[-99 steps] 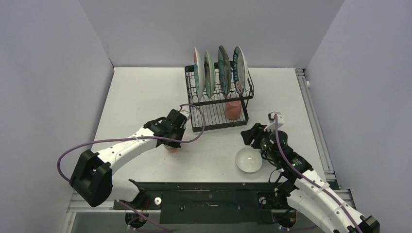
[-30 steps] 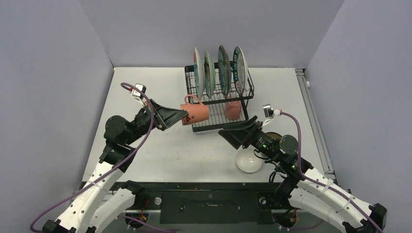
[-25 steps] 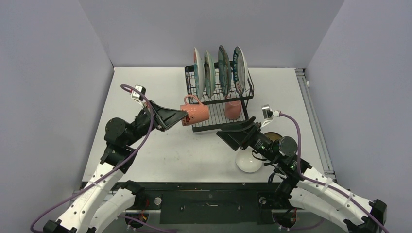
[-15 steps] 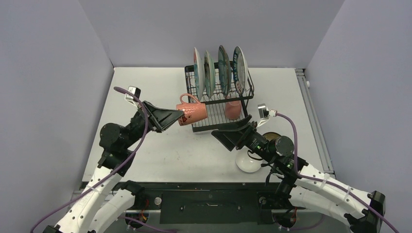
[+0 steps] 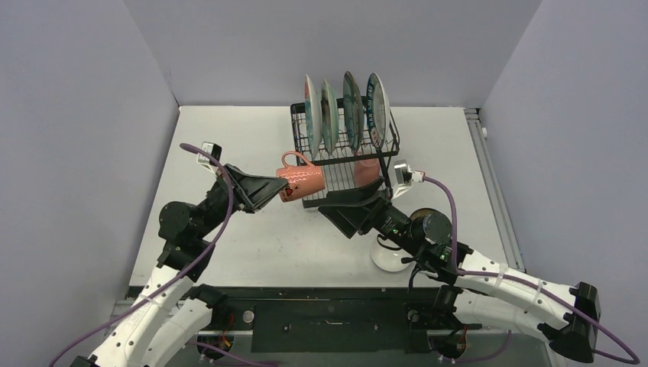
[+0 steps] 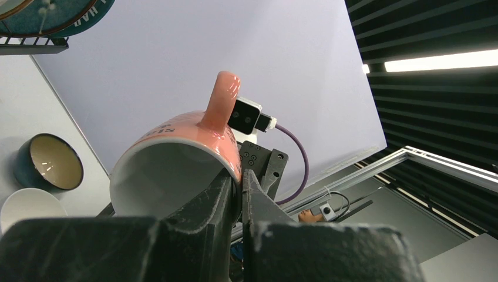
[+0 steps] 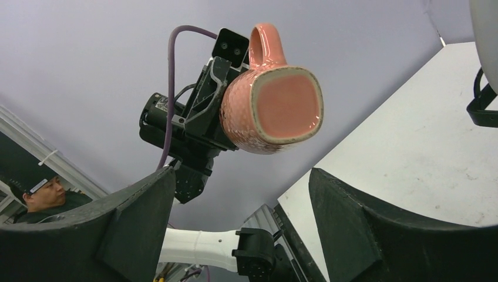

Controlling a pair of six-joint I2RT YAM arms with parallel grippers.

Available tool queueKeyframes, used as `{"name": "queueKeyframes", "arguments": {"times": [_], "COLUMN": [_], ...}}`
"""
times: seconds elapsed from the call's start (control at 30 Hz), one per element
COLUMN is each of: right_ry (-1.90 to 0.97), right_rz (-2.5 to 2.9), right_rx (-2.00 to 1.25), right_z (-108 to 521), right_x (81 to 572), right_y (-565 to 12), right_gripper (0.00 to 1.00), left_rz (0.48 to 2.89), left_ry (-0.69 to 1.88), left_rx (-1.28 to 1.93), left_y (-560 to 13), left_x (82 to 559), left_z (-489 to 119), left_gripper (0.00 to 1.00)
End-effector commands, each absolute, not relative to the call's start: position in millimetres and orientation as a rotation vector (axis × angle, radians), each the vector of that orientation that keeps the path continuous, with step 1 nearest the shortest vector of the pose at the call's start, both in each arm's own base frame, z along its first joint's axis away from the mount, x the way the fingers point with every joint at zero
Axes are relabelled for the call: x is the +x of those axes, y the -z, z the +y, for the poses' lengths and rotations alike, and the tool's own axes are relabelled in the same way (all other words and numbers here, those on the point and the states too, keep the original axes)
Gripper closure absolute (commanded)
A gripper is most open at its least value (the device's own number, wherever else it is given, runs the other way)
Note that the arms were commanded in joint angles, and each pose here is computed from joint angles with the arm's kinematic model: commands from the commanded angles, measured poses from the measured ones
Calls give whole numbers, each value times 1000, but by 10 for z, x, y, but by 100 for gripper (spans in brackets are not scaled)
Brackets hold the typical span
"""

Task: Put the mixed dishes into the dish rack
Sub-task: Turn the cup upside down in the dish rack.

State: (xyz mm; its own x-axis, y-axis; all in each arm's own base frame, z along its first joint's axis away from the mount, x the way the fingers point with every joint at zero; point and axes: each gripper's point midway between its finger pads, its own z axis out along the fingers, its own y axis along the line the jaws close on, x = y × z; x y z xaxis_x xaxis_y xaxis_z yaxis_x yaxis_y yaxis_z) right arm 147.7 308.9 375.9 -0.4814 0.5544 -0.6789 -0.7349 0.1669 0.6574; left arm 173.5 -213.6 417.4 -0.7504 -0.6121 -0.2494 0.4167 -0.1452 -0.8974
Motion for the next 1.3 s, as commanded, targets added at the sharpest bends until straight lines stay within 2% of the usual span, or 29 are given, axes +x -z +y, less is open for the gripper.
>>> {"name": "queueKeyframes", "arguments": {"times": [0.0, 0.97, 1.27], "right_ry": [-1570, -1523, -1547], "right_rz": [1241, 1247, 1237], "right_rx": [-176, -119, -208], "right_z": [3069, 3266, 3415], "right_x": [1450, 1634, 1564], "right_y": [-4203, -4346, -4380], "right_gripper": [21, 17, 16], "left_rz": [1272, 1249, 1250], "left_ry": [1991, 2041, 2045], "left_rx": [-154, -137, -141], "left_y": [-4540, -4572, -4551], "left_x": [1589, 1494, 1521], "left_z": [-2019, -2000, -2011], "left_gripper": [100, 100, 100]}}
